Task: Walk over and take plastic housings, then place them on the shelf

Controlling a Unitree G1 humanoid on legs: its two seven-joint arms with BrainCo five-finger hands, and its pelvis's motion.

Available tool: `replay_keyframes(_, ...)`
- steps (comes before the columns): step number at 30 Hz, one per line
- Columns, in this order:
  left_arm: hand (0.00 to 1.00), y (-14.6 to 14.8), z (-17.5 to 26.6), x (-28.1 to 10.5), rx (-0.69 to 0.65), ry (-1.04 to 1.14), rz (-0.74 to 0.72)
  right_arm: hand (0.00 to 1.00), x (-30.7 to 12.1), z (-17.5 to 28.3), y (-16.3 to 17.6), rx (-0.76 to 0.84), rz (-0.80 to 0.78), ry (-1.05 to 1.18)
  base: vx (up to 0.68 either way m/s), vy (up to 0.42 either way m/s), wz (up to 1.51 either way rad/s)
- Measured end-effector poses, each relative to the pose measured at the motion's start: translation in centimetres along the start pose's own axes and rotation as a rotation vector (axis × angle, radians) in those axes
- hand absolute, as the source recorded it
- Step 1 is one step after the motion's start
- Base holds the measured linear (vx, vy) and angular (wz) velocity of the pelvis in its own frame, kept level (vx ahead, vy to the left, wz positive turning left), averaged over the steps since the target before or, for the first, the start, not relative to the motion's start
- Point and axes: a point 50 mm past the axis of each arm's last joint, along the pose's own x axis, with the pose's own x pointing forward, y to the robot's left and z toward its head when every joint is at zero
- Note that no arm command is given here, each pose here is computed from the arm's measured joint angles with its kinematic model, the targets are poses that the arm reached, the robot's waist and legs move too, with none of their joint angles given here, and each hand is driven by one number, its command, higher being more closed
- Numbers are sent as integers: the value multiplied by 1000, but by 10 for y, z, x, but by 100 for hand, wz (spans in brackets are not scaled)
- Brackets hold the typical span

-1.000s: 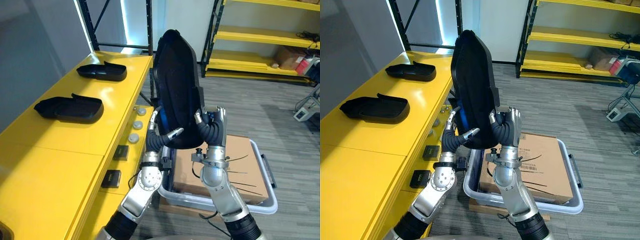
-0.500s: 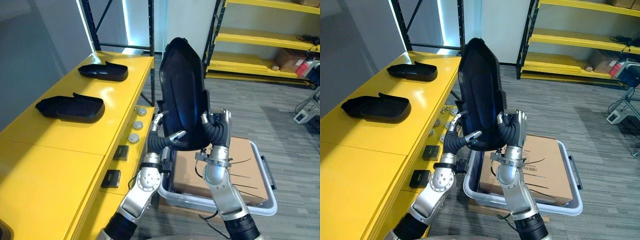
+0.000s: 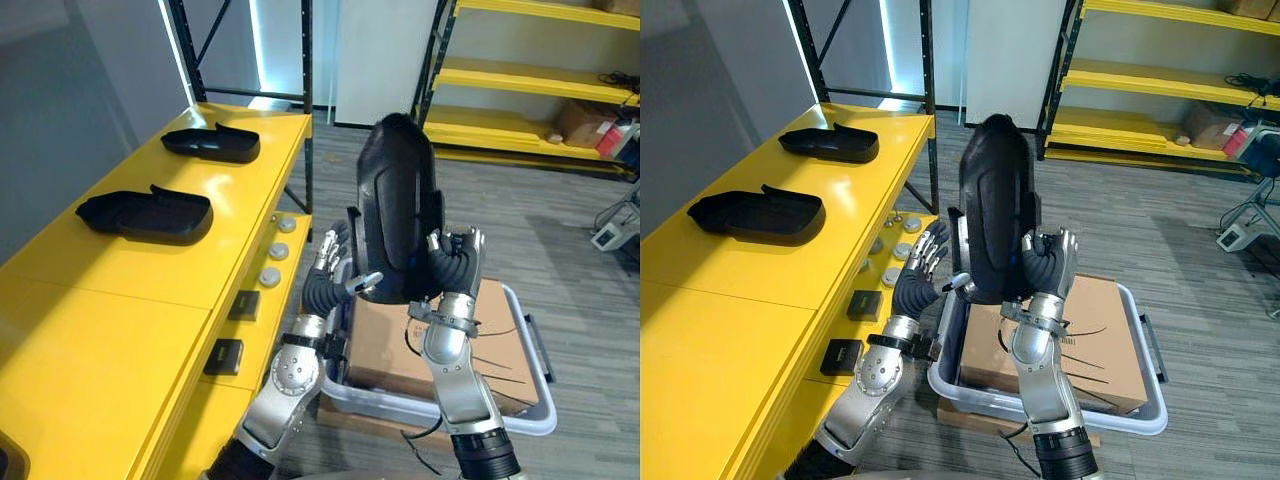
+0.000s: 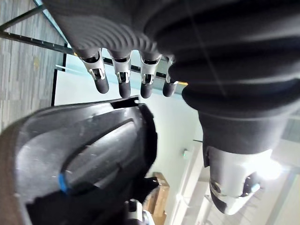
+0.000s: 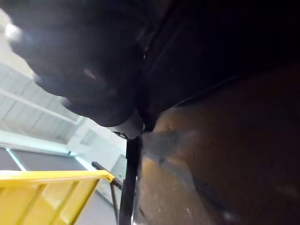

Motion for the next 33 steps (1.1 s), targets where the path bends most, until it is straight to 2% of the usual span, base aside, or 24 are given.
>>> replay_keyframes(3, 0, 1, -1, -1, 0, 4, 11, 100, 0, 0, 0, 0, 2, 1, 0, 0, 0)
replay_keyframes(9, 0, 19, -5, -5, 7, 28, 136, 100, -1, 2, 2, 17, -1, 9, -10, -9, 0)
replay_keyframes(20, 0, 40, -15, -6, 104, 81, 297, 100, -3, 31, 2, 119, -12, -97, 0, 0, 0)
replay_keyframes(27, 0, 42, -25, -8, 113, 137, 303, 100, -10, 50, 11, 183, 40, -165, -1, -1, -2)
replay_keyframes(33, 0, 36, -28, -4, 46, 160, 249, 100, -18, 59, 21, 209, 132, -211, -34, -24, -1)
